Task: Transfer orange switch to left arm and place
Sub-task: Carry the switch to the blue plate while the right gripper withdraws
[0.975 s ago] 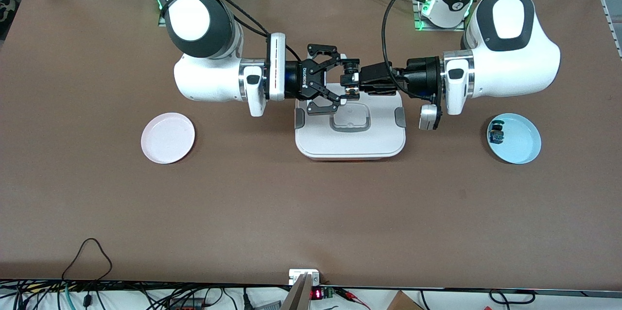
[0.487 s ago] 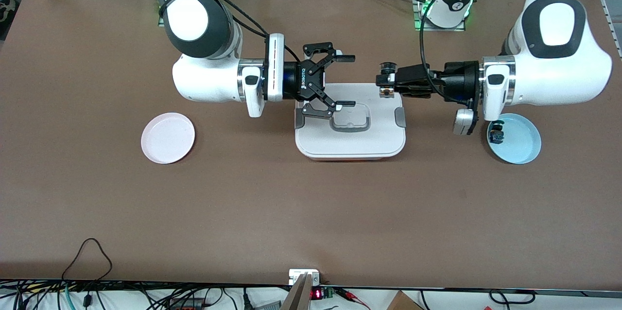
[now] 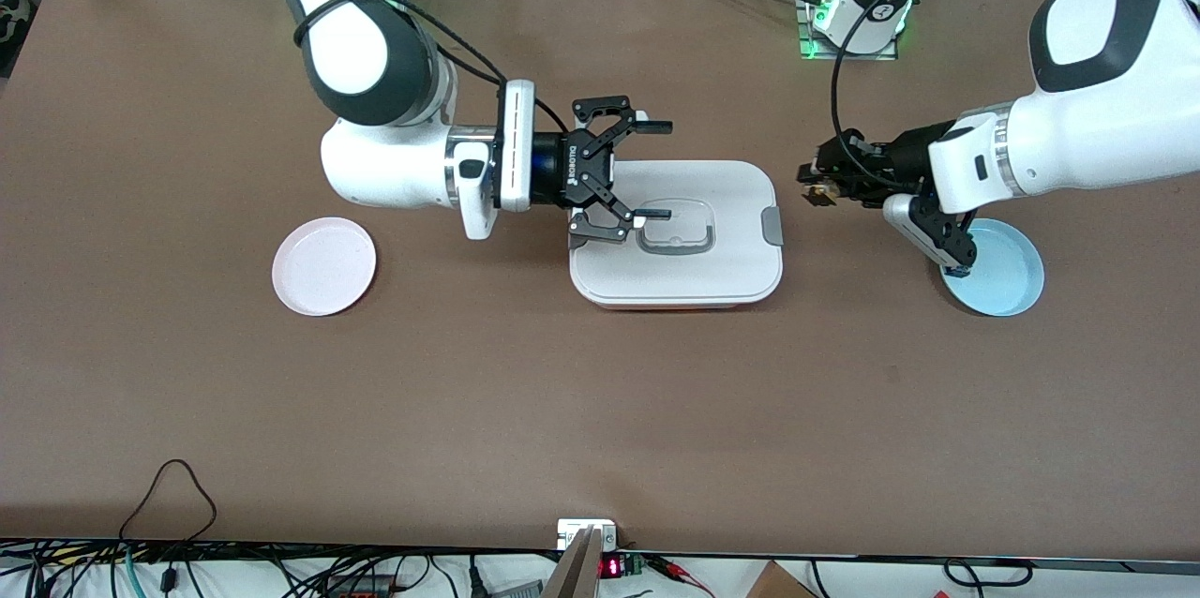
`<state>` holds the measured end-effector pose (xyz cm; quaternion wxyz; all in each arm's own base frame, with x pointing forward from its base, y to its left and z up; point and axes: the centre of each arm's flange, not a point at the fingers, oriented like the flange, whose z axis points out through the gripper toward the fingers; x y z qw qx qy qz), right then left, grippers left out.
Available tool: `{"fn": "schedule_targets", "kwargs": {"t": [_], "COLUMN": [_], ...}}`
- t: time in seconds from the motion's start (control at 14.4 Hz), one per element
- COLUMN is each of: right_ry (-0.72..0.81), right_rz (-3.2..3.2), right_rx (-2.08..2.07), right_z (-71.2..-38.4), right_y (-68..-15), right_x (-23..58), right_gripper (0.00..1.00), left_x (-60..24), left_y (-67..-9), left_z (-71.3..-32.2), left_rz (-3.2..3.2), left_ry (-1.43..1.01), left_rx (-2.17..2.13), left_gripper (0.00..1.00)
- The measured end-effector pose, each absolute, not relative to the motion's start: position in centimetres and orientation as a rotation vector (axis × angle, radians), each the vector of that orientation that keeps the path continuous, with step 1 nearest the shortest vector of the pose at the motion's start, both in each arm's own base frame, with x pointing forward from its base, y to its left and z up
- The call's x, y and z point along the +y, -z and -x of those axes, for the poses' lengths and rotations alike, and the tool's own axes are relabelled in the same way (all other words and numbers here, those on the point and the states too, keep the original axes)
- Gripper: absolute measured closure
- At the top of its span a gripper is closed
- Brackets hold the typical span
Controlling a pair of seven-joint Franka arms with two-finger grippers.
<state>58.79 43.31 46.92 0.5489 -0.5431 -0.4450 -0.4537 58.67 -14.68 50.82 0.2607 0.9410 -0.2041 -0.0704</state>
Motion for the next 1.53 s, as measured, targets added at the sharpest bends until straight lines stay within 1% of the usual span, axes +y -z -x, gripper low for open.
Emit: {"fn": "schedule_targets", "kwargs": {"t": [0.21, 0.35, 0.7, 0.84, 1.04, 1.18, 1.46, 1.53], "right_ry": [1.072, 1.059, 1.013, 0.964, 0.847, 0.75, 0.485, 0.418], "right_rz": [1.267, 1.256, 1.223, 1.251, 1.332, 1.412, 1.576, 1.627], "right_rx": [-1.059, -1.075, -1.118, -1.126, -1.104, -1.098, -1.064, -1.023], "right_z": [-60.1, -60.4, -61.4, -61.9, -62.1, -62.5, -63.8, -64.1], "right_y": [-46.8, -46.6, -46.1, -45.8, -45.4, -44.8, -43.6, -43.4], "right_x": [41.3, 40.5, 37.6, 36.3, 35.3, 33.9, 27.3, 25.2], "right_gripper": [0.0, 0.0, 0.0, 0.0, 0.0, 0.0, 0.0, 0.0], "left_x": [-10.9, -6.7, 4.2, 7.8, 13.0, 15.0, 16.2, 16.5], "left_y": [-48.2, -46.2, -38.9, -35.1, -28.9, -26.2, -21.3, -20.5], "left_z": [-59.2, -59.9, -61.0, -61.2, -60.2, -58.9, -54.9, -54.1], "left_rz": [-2.637, -2.633, -2.54, -2.472, -2.37, -2.346, -2.309, -2.301], "left_ry": [0.229, 0.291, 0.566, 0.564, 0.407, 0.34, 0.253, 0.251], "left_rx": [-0.981, -1.217, -1.637, -1.777, -2.038, -2.176, -2.229, -2.235], "left_gripper": [0.58, 0.58, 0.58, 0.58, 0.58, 0.58, 0.58, 0.59]}}
